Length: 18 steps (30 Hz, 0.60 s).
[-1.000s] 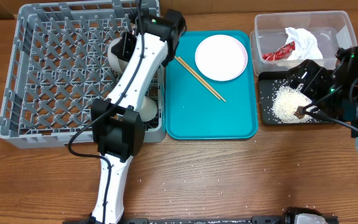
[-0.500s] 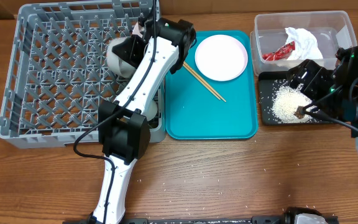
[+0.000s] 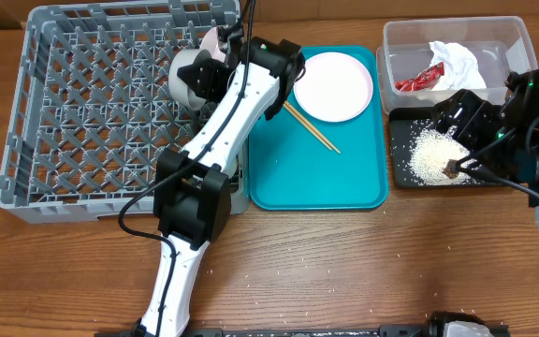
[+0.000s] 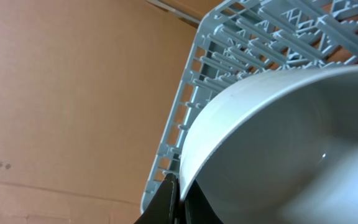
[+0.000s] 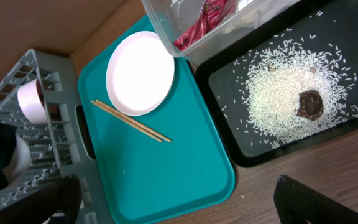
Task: Sort waste into correct bins and load items into the dishwasher
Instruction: 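Place the grey bowl upright in the dish rack with the left gripper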
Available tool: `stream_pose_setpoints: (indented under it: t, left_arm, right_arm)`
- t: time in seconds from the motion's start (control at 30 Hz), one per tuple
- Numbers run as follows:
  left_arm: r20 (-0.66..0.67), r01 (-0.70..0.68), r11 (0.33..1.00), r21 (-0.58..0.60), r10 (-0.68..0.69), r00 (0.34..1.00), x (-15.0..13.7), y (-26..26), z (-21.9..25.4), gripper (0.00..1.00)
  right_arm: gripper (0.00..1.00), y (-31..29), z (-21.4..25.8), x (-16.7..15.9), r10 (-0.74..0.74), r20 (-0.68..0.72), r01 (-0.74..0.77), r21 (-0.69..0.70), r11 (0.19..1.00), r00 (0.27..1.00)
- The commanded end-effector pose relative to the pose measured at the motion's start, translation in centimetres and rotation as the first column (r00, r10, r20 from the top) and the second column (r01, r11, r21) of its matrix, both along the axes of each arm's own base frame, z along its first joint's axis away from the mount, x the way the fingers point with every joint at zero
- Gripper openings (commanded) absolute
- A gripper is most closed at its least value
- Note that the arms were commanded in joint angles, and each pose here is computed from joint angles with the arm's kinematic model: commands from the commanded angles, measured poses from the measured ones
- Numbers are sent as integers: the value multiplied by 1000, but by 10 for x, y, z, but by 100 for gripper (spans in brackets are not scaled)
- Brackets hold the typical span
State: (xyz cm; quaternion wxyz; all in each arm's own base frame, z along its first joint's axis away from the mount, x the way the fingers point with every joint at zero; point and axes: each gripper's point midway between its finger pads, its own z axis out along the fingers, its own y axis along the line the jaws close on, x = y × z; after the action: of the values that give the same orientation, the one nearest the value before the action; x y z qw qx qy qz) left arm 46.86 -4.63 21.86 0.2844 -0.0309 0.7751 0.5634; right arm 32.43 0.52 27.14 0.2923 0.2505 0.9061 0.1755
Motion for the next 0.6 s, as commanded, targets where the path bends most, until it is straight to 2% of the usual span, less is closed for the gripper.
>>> stream_pose_setpoints:
  t: [0.0, 0.3, 0.47, 0.57]
  left_arm:
    - [10, -1, 1000, 30, 1, 1000, 3, 2, -18, 4]
    - [-37, 10, 1000, 17, -9, 999, -1, -3, -44, 5]
    - [-97, -9, 997, -76, 1, 995, -6, -7, -62, 30]
    - [-128, -22, 992, -125, 5, 992, -10, -9, -71, 41]
  right_arm:
    - [100, -2, 4, 1, -5, 16, 5, -5, 1000, 1000]
    - [100, -2, 4, 1, -5, 16, 5, -5, 1000, 1000]
    - [100, -2, 4, 1, -5, 16, 5, -5, 1000, 1000]
    - [100, -2, 4, 1, -5, 16, 5, -5, 1000, 1000]
